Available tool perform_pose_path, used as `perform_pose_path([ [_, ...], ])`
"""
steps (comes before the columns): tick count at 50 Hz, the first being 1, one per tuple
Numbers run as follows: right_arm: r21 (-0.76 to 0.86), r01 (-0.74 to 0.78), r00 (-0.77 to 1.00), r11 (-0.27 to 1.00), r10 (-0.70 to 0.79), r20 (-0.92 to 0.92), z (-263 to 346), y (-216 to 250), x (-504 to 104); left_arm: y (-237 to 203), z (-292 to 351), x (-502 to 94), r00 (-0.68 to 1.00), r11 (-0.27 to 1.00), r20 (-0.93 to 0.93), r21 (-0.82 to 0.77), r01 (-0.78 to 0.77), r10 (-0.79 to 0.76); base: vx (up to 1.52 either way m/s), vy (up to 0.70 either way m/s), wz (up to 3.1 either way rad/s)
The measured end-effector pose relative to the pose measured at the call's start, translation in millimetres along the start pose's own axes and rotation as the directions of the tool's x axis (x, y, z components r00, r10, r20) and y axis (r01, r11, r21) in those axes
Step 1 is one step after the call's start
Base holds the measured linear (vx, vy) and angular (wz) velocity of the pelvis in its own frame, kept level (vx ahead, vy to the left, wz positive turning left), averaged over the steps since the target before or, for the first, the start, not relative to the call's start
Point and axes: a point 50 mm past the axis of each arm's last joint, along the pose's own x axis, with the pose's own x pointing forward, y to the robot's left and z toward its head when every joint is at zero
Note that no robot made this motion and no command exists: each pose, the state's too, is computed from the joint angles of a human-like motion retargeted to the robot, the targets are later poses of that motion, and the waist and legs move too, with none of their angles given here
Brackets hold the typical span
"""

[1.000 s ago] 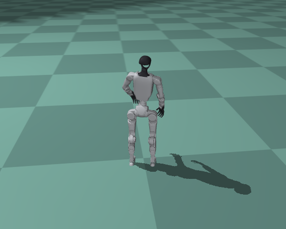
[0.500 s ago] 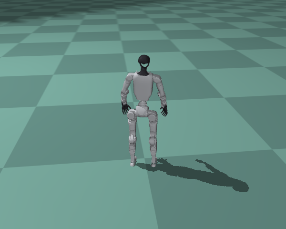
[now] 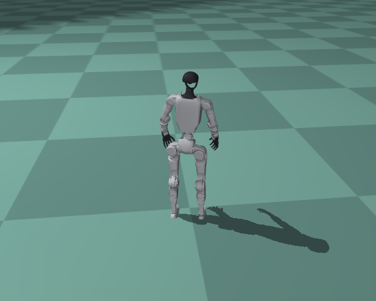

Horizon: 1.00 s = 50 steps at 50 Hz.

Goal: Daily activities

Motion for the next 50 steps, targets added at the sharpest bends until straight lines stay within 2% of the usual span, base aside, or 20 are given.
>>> perform_pose_path([
  [13,0.017,-0.101,0.979,0.995,0.102,-0.176,-46.4,9.0,-12.6,-2.4,17.0,5.6,0.996,0.991,0.026,0.105,0.081,-0.085,0.03,-0.02,-0.21],
  [17,0.021,0.003,0.977,1.0,0.001,-0.214,-64.0,-36.0,-21.6,3.4,34.7,8.2,0.992,0.986,0.078,0.136,0.092,-0.103,0.07,-0.03,-0.32],
  [21,-0.025,0.302,0.939,0.953,-0.302,-0.162,-66.3,-139.2,-50.8,17.0,52.7,5.6,0.98,0.988,0.177,0.138,0.062,-0.086,0.09,-0.05,-0.41],
  [23,-0.055,0.507,0.855,0.86,-0.51,-0.093,-56.6,-203.6,-83.3,26.8,61.8,1.8,0.969,0.993,0.242,0.112,0.026,-0.053,0.1,-0.07,-0.45],
  [25,-0.07,0.715,0.697,0.696,-0.717,-0.008,-40.0,-266.2,-131.2,38.1,69.4,-3.5,0.952,0.998,0.305,0.065,-0.019,-0.002,0.1,-0.08,-0.44],
  [28,-0.045,0.945,0.326,0.323,-0.938,0.114,-8.8,-340.0,-226.3,56.8,77.1,-13.9,0.917,0.994,0.385,-0.04,-0.098,0.106,0.09,-0.09,-0.41],
  [30,-0.001,0.999,0.036,0.036,-0.982,0.187,14.4,-368.8,-296.1,70.2,80.3,-22.5,0.884,0.98,0.427,-0.12,-0.156,0.193,0.08,-0.09,-0.39],
  [32,0.047,0.972,-0.236,-0.231,-0.94,0.247,36.7,-380.6,-361.7,83.7,81.9,-32.4,0.843,0.956,0.457,-0.198,-0.214,0.283,0.07,-0.08,-0.36],
  [34,0.089,0.887,-0.458,-0.453,-0.838,0.298,57.3,-379.4,-418.4,96.2,81.7,-43.3,0.798,0.925,0.475,-0.267,-0.272,0.372,0.05,-0.07,-0.33],
  [38,0.148,0.644,-0.738,-0.751,-0.56,0.376,91.3,-355.9,-501.4,113.8,75.9,-63.7,0.712,0.852,0.476,-0.371,-0.369,0.516,0.03,-0.04,-0.3],
  [41,0.171,0.473,-0.827,-0.865,-0.368,0.426,111.5,-333.0,-537.7,120.0,68.8,-75.3,0.665,0.8,0.455,-0.427,-0.421,0.593,0.02,-0.02,-0.26],
  [45,0.197,0.315,-0.852,-0.929,-0.185,0.49,133.6,-306.6,-559.9,123.3,59.5,-86.0,0.621,0.74,0.415,-0.483,-0.469,0.665,0.01,-0.01,-0.23],
  [50,0.208,0.257,-0.836,-0.944,-0.109,0.538,147.0,-291.4,-559.5,124.0,51.5,-92.2,0.589,0.679,0.363,-0.54,-0.498,0.721,0.0,0.0,-0.19],
])
